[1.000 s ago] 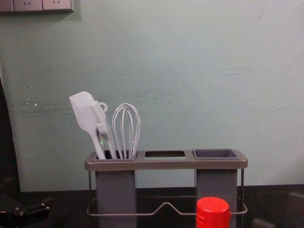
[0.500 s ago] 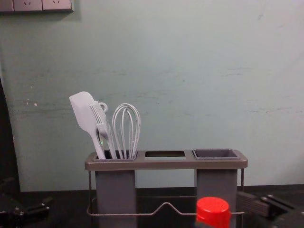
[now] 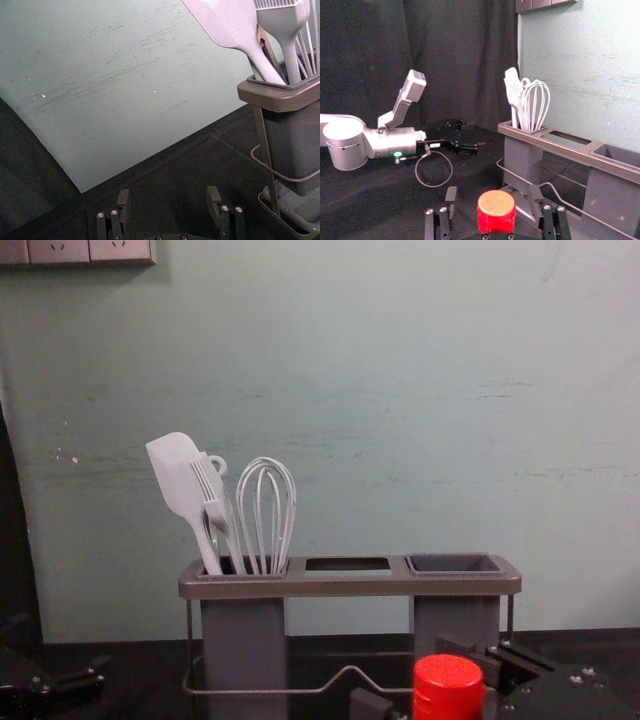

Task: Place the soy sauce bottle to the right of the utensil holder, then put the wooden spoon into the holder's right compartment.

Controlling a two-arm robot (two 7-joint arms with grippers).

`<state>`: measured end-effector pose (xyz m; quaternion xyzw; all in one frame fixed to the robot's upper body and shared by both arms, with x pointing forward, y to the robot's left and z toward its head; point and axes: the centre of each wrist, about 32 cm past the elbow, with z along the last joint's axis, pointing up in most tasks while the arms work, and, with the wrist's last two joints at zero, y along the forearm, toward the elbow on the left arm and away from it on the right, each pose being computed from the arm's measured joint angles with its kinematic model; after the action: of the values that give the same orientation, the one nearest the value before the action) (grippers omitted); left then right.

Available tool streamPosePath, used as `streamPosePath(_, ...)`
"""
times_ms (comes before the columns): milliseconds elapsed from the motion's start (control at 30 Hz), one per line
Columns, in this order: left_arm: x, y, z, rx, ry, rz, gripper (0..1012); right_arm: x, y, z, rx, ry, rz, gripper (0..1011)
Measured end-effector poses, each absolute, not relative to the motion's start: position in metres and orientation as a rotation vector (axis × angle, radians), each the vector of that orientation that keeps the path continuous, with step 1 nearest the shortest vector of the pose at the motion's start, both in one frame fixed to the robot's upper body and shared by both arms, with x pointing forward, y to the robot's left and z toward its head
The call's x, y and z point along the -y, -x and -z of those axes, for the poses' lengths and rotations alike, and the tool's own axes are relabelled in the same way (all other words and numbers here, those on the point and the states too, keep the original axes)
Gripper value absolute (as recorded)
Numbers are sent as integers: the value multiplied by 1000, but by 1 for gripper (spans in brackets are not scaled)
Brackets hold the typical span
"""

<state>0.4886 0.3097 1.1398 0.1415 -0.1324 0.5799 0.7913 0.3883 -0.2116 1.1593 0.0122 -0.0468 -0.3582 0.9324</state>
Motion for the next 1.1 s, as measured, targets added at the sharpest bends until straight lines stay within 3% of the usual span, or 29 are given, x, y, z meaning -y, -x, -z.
streamPosePath(267,-310,-489,-1140,285,-304,-1248,1000,211,-386,-1159,88,-28,729,707)
streamPosePath(533,-310,-489,-1140,285,-304,-1248,1000,212,-384,-1159,83,-28,730,425)
streamPosePath(1100,-310,-489,-1140,285,-305,-1248,1000,223,-376,-1175,111,-98,739,392)
